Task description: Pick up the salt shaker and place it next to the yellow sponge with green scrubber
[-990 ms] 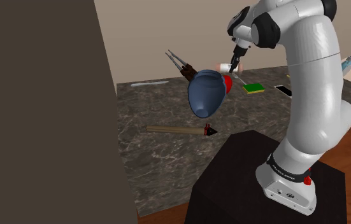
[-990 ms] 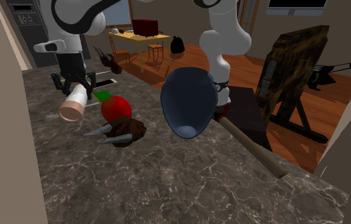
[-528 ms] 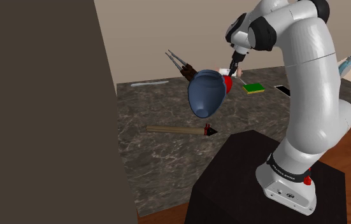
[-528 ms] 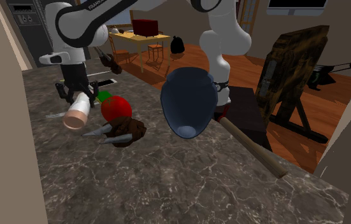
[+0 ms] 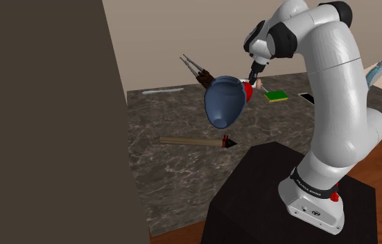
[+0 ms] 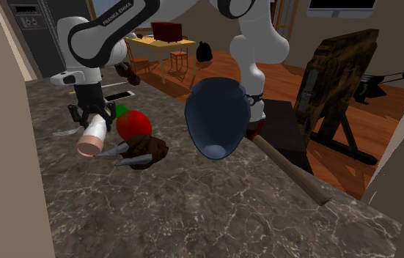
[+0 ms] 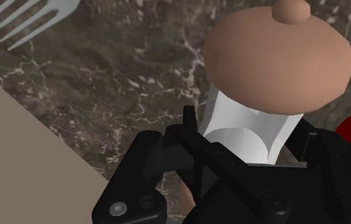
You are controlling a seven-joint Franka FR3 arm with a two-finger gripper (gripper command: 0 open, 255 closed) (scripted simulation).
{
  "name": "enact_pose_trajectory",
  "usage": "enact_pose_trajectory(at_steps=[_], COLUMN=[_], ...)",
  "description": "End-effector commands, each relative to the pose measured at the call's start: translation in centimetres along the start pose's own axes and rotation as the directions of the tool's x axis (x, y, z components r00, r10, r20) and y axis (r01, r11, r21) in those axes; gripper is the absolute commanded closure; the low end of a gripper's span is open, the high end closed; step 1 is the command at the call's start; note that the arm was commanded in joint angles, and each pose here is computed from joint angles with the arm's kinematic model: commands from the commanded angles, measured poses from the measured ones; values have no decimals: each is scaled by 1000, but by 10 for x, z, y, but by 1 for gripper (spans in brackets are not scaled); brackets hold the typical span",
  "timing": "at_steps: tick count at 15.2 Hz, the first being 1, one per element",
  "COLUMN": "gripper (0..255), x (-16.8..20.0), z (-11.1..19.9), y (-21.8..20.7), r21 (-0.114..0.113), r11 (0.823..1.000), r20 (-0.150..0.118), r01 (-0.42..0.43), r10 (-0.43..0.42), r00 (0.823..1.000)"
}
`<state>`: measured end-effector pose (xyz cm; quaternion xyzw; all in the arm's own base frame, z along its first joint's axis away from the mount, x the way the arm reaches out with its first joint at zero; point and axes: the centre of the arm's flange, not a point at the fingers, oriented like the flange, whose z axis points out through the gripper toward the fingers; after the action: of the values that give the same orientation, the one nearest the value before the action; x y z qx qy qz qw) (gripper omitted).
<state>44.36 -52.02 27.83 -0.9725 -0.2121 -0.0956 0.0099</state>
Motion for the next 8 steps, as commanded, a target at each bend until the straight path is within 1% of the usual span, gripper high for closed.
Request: enact_pose_trajectory(at_steps=[1, 4, 5, 8], gripper=[255, 255, 0, 0], x=[0, 0, 0, 0], z=[0, 0, 0, 0], y=[0, 0, 0, 0], r21=[-1, -1, -1, -1], r11=[1000, 1000, 1000, 1000], r20=[0, 0, 0, 0], r01=[0, 0, 0, 0], r10=[0, 0, 0, 0], r00=[1000, 1000, 1000, 1000])
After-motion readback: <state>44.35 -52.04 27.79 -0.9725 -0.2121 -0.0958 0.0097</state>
